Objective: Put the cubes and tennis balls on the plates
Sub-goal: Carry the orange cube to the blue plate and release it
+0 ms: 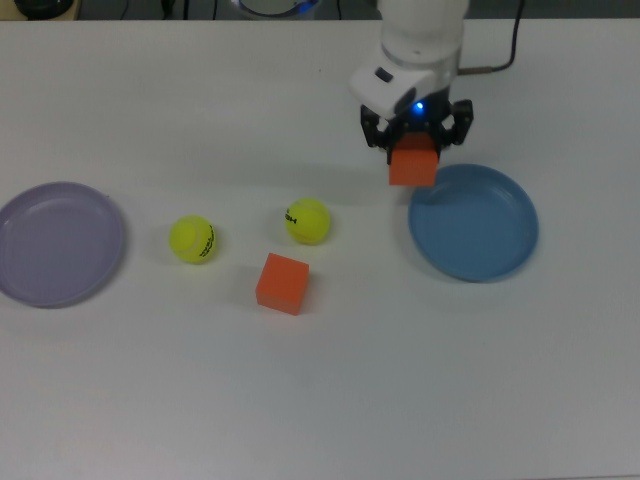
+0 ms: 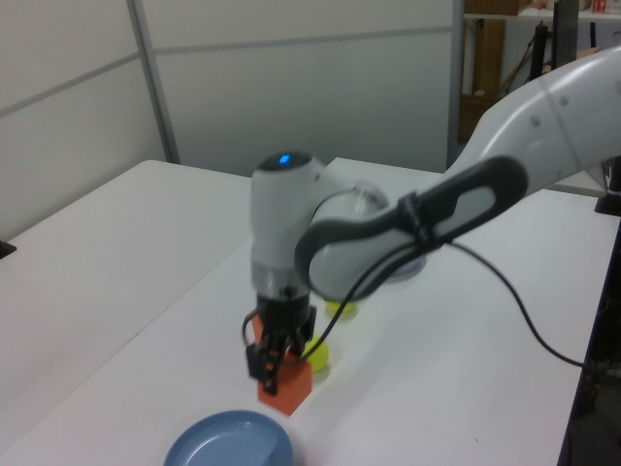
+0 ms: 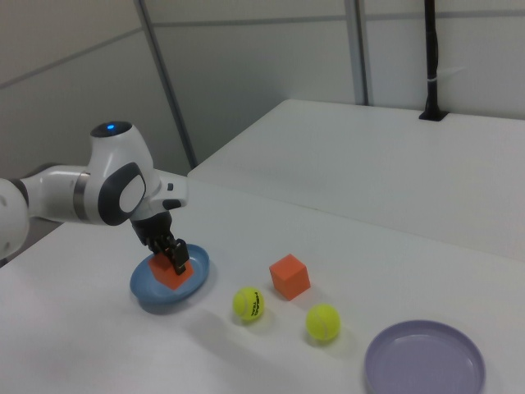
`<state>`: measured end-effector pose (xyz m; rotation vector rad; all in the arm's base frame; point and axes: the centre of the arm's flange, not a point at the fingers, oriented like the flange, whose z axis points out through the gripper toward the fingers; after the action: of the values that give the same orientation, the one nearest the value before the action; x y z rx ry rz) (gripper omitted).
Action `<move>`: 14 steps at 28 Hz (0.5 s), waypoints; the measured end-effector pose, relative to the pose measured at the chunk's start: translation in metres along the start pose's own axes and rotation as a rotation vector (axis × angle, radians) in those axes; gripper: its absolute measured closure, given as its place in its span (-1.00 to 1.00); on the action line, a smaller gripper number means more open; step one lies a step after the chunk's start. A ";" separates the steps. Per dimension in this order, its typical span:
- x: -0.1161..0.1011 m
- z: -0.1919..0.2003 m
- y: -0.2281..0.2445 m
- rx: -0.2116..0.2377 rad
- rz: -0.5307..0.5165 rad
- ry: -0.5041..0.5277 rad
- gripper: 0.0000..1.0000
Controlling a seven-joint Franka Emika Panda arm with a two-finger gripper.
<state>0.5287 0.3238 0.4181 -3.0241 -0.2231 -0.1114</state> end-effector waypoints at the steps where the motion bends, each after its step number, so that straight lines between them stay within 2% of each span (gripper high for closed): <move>1: 0.001 0.006 -0.005 -0.005 0.002 0.005 -0.28; 7: 0.003 0.036 -0.030 -0.014 0.000 0.022 -0.28; 14: -0.001 0.042 -0.043 -0.006 -0.006 0.019 -0.28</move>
<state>0.5241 0.3704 0.3809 -3.0275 -0.2313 -0.1420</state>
